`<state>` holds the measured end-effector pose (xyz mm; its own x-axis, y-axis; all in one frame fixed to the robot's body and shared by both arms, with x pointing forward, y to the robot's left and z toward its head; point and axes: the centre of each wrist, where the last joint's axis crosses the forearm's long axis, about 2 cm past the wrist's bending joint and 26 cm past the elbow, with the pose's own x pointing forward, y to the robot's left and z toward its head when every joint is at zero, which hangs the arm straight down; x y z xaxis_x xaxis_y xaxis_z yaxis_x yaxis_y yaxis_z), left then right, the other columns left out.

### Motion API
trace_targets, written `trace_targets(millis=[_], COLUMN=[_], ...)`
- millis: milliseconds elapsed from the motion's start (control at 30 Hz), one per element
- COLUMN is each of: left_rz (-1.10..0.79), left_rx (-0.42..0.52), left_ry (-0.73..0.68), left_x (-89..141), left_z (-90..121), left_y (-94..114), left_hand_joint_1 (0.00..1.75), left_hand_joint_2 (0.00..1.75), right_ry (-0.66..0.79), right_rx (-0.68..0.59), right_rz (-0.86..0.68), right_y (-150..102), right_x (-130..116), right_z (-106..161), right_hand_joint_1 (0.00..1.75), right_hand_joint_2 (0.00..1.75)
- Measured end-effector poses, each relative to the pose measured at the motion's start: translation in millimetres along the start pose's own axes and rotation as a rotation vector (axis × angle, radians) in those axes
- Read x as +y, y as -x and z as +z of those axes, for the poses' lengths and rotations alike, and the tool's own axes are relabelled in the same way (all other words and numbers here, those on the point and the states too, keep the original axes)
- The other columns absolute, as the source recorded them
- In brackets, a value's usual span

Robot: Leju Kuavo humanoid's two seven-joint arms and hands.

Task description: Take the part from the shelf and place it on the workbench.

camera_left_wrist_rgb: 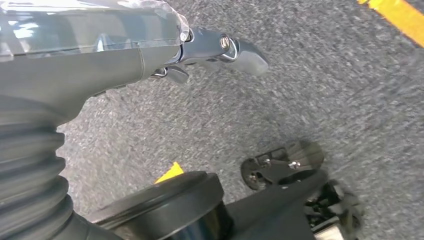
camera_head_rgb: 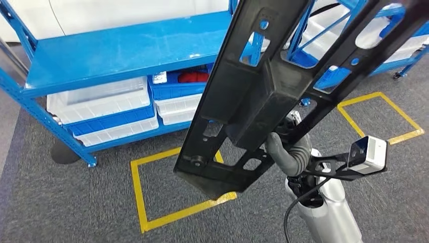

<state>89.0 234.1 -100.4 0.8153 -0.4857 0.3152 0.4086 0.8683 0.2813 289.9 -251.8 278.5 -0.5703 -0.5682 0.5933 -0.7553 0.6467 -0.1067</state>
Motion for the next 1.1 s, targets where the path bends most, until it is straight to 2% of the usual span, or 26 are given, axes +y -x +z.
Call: trace_targets(millis=[467, 867, 1100], left_rz=[0.002, -0.022, -0.012], left_rx=[0.0, 0.027, 0.029], left_ry=[0.007, 0.048, 0.05], left_x=[-3.5, -14.0, -20.3], left_z=[1.3, 5.0, 6.9], left_y=[2.0, 6.1, 4.0], left_hand_joint_1=[0.0, 0.0, 0.0], left_hand_joint_2=[1.75, 1.75, 1.75], right_ry=[0.013, 0.087, 0.087], right_rx=[-0.013, 0.036, 0.031], right_rz=[-0.004, -0.008, -0.002], right_y=[-1.2, -6.2, -11.4], right_x=[6.4, 26.6, 24.4], right_z=[6.1, 30.4, 32.9], right_hand_joint_1=[1.75, 1.75, 1.75], right_hand_joint_2=[1.75, 1.75, 1.75])
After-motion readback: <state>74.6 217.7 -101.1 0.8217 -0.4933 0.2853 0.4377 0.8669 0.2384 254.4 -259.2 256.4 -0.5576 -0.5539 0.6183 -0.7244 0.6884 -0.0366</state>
